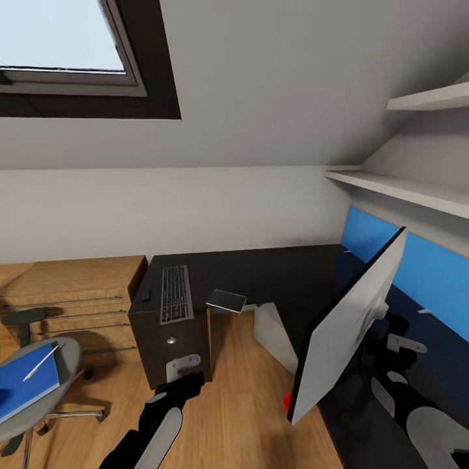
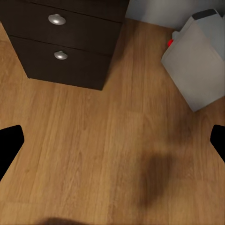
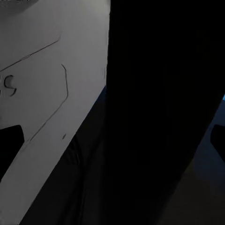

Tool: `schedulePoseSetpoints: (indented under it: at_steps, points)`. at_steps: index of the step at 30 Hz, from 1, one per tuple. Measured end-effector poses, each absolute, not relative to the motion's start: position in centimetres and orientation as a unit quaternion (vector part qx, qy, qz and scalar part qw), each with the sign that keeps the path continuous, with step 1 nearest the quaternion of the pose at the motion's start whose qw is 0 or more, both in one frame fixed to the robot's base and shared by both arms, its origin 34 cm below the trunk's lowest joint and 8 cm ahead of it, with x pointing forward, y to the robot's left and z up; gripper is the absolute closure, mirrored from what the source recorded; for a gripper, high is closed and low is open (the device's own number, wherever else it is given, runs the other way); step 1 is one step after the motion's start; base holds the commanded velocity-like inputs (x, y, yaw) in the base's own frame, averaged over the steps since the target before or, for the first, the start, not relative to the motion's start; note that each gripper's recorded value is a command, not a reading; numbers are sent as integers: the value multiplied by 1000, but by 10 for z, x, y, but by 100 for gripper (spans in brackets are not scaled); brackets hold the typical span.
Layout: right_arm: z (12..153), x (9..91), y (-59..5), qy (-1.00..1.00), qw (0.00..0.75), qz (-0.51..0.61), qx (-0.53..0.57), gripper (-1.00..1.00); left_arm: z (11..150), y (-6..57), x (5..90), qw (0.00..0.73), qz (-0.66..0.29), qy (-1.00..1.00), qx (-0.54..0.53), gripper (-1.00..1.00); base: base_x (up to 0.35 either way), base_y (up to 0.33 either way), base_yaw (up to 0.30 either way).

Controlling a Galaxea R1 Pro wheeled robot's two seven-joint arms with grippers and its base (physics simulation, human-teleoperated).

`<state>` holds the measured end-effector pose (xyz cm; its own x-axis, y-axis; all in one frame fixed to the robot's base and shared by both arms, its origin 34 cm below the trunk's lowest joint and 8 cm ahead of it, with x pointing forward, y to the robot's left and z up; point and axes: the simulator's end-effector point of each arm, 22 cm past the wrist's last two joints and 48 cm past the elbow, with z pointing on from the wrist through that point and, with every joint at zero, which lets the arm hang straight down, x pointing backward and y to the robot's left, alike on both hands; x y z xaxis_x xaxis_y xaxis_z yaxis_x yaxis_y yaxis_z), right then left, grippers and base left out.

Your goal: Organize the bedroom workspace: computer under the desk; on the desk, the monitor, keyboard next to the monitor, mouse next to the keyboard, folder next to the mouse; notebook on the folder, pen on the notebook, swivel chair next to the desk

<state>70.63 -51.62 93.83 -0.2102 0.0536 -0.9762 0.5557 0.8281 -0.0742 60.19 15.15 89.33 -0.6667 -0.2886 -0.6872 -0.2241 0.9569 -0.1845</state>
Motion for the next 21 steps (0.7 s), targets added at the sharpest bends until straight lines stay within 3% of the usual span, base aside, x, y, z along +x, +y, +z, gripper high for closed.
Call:
schedulePoseSetpoints:
  at_steps: [21]
  points:
    - [939, 706, -518, 749, 594, -212, 205, -100, 892, 151, 601, 382, -42, 913, -141, -100, 23, 0, 0]
